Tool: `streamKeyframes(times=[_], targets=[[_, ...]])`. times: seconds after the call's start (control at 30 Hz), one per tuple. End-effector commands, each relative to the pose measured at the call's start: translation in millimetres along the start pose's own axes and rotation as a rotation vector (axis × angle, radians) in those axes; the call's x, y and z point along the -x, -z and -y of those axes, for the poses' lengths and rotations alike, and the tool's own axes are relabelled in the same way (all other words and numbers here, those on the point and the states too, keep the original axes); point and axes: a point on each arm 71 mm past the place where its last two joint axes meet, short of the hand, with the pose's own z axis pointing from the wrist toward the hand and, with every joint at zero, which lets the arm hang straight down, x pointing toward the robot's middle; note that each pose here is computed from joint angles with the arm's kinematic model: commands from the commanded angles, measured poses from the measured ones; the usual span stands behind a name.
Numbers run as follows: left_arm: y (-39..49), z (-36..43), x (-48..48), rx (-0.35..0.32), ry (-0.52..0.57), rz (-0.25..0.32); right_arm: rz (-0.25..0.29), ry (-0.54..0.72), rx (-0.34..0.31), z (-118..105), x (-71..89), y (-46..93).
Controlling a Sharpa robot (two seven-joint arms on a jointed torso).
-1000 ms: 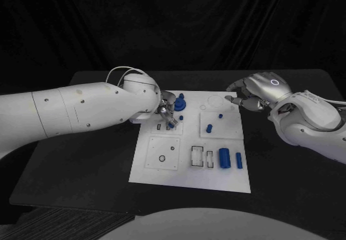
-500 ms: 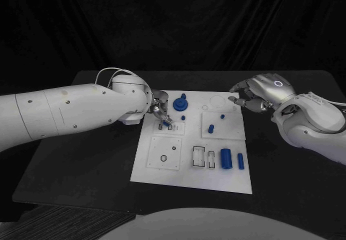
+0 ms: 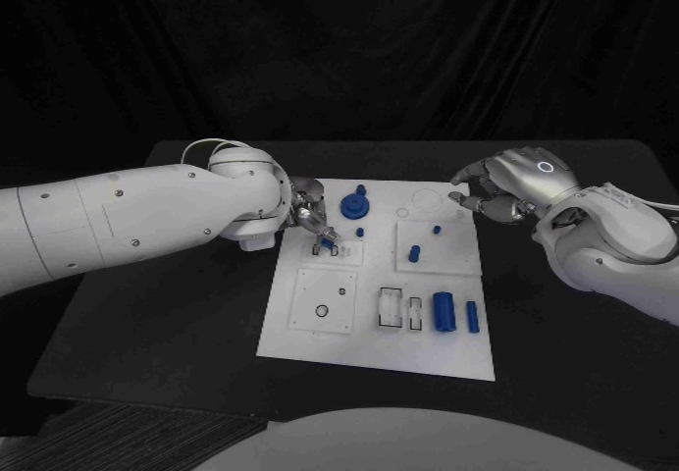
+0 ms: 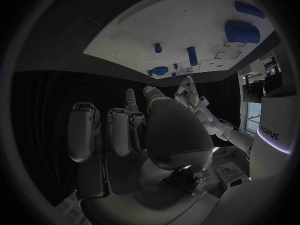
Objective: Assemble the parts on the task board
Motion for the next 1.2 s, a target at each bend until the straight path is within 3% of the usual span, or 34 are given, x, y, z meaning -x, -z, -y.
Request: streamKeyframes(times=[0.03,0.53,1.2], targets=[[0.4,0.1,-1.3,0.019,0.05,0.004,-0.008,0.002,-0.019,1,-1.3,0.3],[1.4,-1.3,-2.5,0.049,0.075,0.032,-0.008,0.0,-0.02,0,-1.3,0.8],[-5.5,-3.7,-18.0,0.038,0.087,0.007,-0.002,-0.002,-0.022,0,-0.3,2.1]])
